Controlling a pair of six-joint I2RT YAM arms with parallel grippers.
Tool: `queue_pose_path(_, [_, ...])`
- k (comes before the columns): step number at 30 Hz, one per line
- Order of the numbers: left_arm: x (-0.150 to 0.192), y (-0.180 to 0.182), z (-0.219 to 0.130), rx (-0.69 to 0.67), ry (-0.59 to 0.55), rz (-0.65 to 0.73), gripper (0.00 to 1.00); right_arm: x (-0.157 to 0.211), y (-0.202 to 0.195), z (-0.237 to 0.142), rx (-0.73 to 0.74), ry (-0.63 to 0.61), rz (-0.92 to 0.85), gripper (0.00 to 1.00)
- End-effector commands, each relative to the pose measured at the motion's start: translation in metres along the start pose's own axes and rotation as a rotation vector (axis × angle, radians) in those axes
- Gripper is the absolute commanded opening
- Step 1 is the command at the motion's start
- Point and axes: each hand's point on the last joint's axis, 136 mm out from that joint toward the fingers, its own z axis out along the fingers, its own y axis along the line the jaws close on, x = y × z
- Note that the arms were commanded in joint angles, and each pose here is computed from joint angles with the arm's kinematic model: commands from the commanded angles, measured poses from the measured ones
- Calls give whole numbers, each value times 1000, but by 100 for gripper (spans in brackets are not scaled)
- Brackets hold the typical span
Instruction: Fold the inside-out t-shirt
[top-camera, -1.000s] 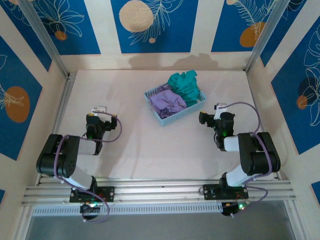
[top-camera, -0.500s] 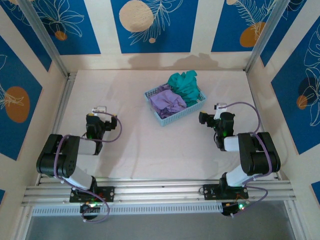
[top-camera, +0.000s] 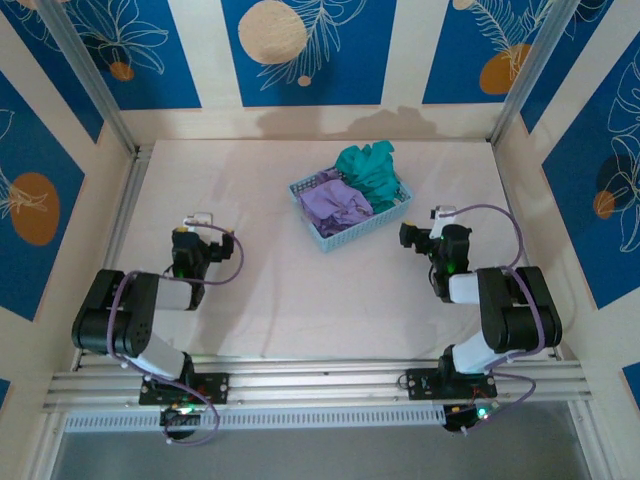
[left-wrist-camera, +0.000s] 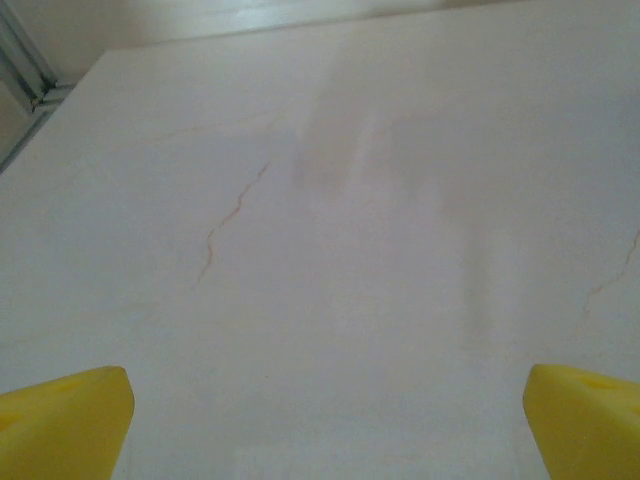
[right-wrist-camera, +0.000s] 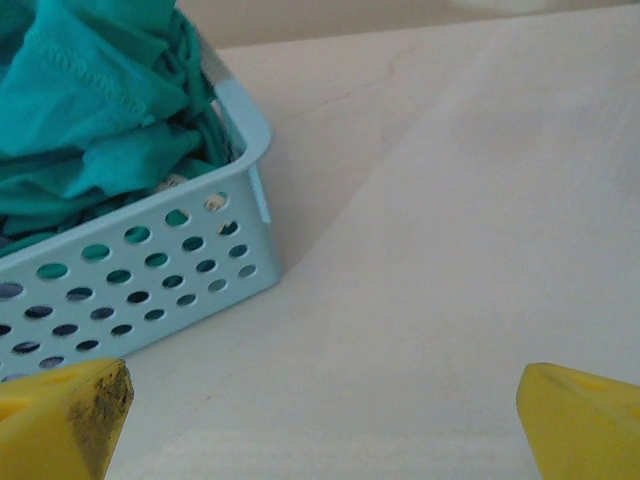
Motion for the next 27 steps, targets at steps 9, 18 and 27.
queue_pose_path(9, [-76, -15, -42, 157, 76, -289, 100, -81, -22, -90, -27, -151, 416, 96])
queue_pose_path(18, [-86, -113, -40, 495, 252, -317, 100, -66, 153, -55, -382, 275, -84, 97])
queue_pose_path(27, [-73, -132, -39, 502, 313, -285, 100, -33, 216, 24, -447, 470, -144, 93])
